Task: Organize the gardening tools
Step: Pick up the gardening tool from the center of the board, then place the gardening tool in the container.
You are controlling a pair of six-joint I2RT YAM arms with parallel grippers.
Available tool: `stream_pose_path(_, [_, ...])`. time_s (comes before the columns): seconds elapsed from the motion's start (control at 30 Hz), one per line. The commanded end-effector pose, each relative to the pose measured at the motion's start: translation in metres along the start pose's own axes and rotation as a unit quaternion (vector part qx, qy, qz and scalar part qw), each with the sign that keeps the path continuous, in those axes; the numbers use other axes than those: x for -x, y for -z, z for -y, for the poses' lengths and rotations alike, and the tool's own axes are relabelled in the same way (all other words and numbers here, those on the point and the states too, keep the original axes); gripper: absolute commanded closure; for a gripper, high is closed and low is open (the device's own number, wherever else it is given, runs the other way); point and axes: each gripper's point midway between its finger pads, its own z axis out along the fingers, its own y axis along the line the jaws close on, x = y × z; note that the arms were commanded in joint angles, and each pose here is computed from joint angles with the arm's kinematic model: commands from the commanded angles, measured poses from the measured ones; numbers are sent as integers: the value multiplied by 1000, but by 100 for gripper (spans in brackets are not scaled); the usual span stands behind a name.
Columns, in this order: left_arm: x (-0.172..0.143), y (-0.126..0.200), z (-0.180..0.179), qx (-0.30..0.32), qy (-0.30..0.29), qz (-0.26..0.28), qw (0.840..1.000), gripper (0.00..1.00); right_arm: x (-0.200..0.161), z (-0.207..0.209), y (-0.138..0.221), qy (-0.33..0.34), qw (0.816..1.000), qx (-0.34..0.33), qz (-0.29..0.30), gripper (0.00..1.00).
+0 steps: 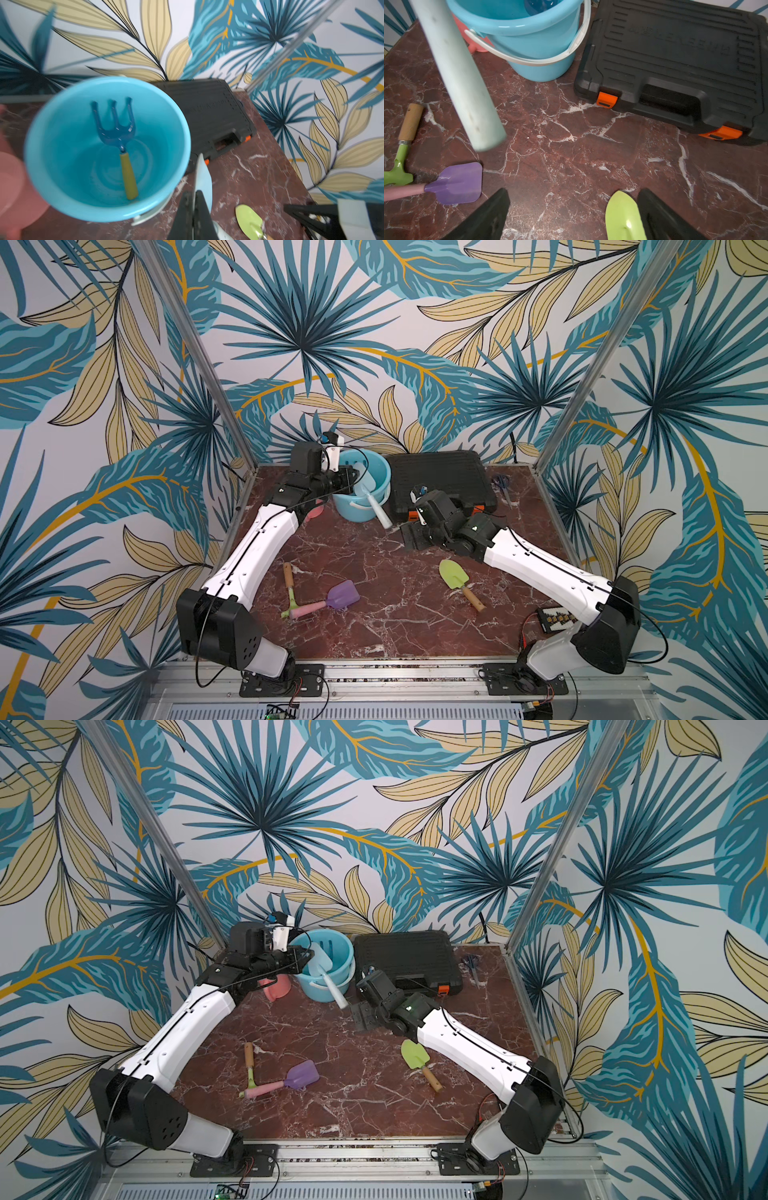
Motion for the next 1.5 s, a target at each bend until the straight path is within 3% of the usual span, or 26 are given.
stream_pose_path(0.0, [70,34,-2,39,-50,124,990,100,0,13,3,-16,999,-29,15,0])
stream_pose_path(0.13, [107,45,-17,92,-84,202,971,100,-2,14,4,-24,999,-29,17,0])
stream_pose_path(0.27, [131,44,-26,116,-120,246,955,100,-3,15,5,-31,999,-27,17,0])
stream_pose_path(0.57, [137,-17,-39,104,-203,248,942,100,-8,15,6,-41,999,-22,12,0])
stream_pose_path(0.87, [91,-88,-20,21,-295,205,933,100,-13,20,10,-43,999,-31,4,0])
stream_pose_path(1.17, [25,-142,-28,-3,-300,135,944,99,-16,24,12,-43,998,-40,1,0])
stream_pose_path(1.23, [18,-144,-33,0,-291,129,948,90,-16,24,12,-44,998,-41,1,0])
stream_pose_path(1.27, [16,-144,-35,1,-286,126,950,78,-16,24,11,-42,998,-41,0,0])
stream_pose_path(1.37, [18,-139,-35,6,-276,123,953,60,-13,21,8,-40,998,-39,0,0])
stream_pose_path(1.43, [25,-131,-35,10,-268,128,955,39,-11,19,6,-38,999,-37,-1,0])
stream_pose_path(1.47, [28,-127,-35,9,-261,130,957,36,-11,18,4,-37,999,-38,-3,0])
